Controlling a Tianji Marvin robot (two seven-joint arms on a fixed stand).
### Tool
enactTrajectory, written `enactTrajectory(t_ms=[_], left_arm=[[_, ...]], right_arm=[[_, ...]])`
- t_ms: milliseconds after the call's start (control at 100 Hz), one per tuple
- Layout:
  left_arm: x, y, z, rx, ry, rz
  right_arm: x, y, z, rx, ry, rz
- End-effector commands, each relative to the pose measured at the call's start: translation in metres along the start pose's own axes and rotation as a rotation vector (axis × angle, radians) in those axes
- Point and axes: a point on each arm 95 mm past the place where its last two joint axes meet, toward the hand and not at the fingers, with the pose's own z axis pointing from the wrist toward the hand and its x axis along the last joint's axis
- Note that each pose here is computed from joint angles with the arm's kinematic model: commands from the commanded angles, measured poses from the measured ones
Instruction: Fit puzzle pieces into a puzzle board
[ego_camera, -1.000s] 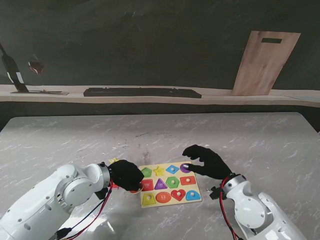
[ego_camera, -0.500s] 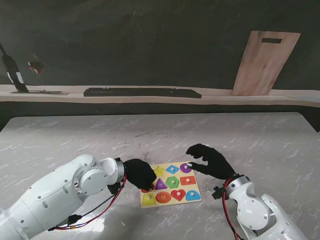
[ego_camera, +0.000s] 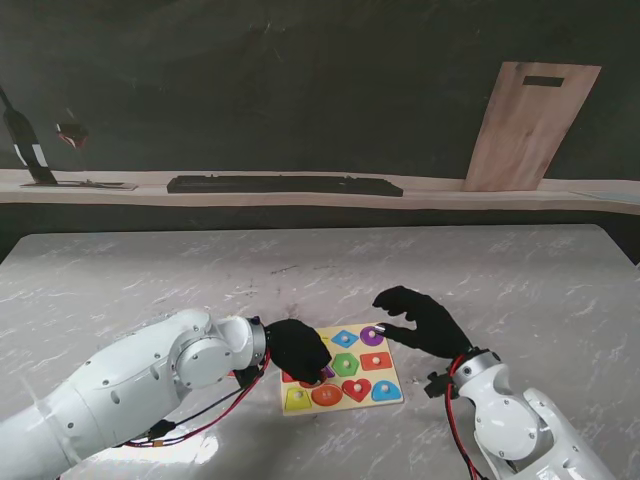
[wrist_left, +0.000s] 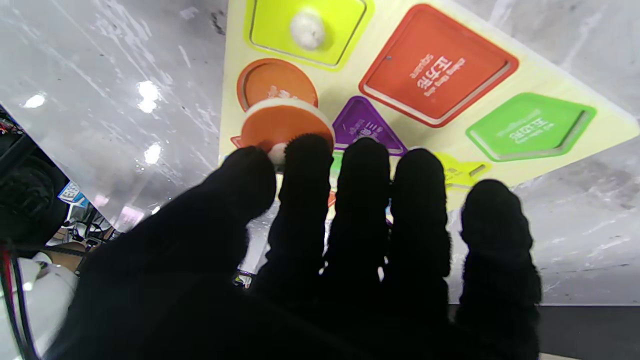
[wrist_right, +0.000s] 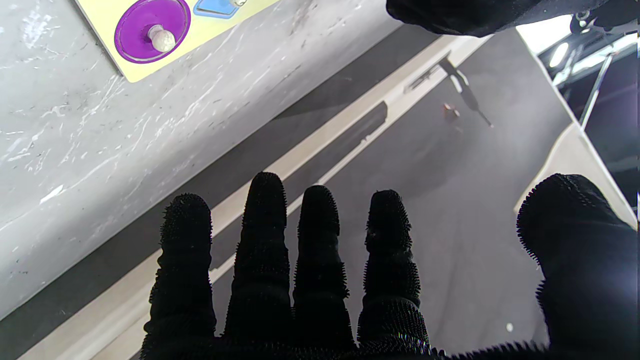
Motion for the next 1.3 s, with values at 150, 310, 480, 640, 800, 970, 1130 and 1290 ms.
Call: enactTrajectory(t_ms=[150,310,480,640,800,970,1130,1290], left_arm=[[0.003,-0.004,0.008,0.006,0.042,0.066],[0.004,-0.002,0.013,0.003,0.056,0.106],[0.006,0.001,0.018,0.002,0.046,0.111],[0.009,0.002,0.02,-0.008,0.046,0.092],[0.012,0.004,0.023,-0.022,0.049,0.081],[0.012,0.006,0.025,-0.042,0.051,0.071],[0.013,0.007,0.027,-0.056,0.058,0.062],[0.014,0.007,0.03,-0.064,0.06,0.057]], right_arm=[[0.003,-0.003,-0.001,0.001,0.002,0.006],[0.003,-0.003,-0.001,-0.001,0.001,0.007],[0.003,-0.003,-0.001,-0.003,-0.001,0.006],[0.003,-0.003,0.0,-0.003,-0.002,0.006],[0.003,-0.003,0.0,-0.003,-0.002,0.007],[0.003,-0.003,0.0,-0.002,-0.004,0.006],[0.003,-0.002,0.0,-0.002,-0.005,0.005],[0.003,-0.002,0.0,-0.002,-0.005,0.005]])
